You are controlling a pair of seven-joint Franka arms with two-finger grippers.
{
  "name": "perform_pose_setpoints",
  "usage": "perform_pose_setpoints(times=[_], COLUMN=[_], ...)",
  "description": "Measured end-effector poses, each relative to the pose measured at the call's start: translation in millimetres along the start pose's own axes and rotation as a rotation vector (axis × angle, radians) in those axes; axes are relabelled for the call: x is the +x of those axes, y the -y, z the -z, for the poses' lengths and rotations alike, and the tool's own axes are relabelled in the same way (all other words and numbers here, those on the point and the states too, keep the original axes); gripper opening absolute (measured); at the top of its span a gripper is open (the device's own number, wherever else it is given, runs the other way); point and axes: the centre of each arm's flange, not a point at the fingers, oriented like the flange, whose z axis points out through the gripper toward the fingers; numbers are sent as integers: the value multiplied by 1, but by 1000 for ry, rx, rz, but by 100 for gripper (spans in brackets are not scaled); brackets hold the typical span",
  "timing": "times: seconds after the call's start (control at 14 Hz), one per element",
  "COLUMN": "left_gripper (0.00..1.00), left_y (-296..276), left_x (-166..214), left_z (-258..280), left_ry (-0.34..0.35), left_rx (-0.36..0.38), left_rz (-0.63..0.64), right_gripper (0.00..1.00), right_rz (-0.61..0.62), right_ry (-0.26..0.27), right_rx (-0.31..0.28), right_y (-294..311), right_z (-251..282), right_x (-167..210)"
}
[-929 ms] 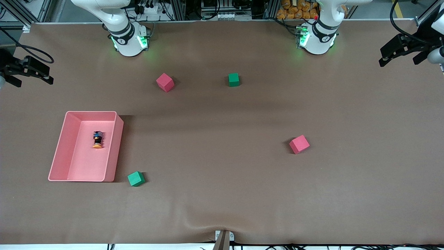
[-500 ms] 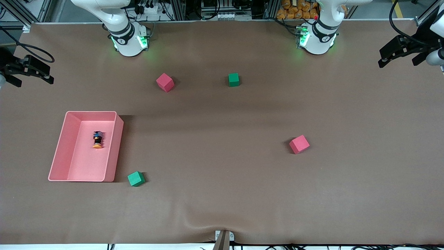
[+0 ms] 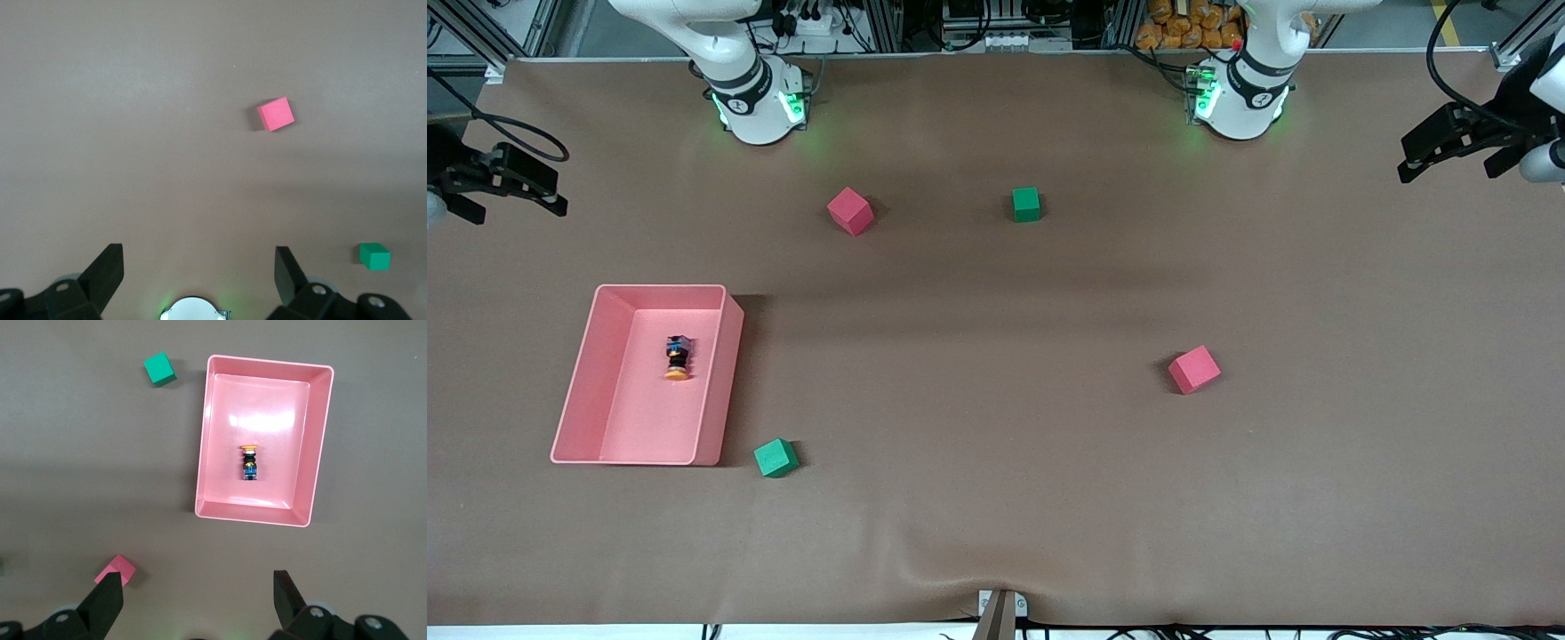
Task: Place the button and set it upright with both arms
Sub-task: 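Reach the right gripper toward the yellow button in the pink tray, then lower the right gripper into the tray and grasp the yellow button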
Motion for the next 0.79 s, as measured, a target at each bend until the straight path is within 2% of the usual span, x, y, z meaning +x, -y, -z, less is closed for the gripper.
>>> perform_pose_setpoints(times=[0.21,0.36,0.57,0.79], left_gripper=[100,100,100,100], left_y=[0,0,0,0], left_x=[-2,-3,-2,-2], left_z=[-1,-1,-3,-5], left_ry=[17,19,24,29], left_rx=[3,3,4,4], left_rz=[0,0,0,0], right_gripper=[100,100,100,100], right_rz=[-19,-53,-72,-43], right_ry=[102,169,205,167], right_rx=[10,21,31,24], right_y=[-14,-41,-79,-84], right_z=[-54,-115,-224,-300], right_x=[29,58,101,118])
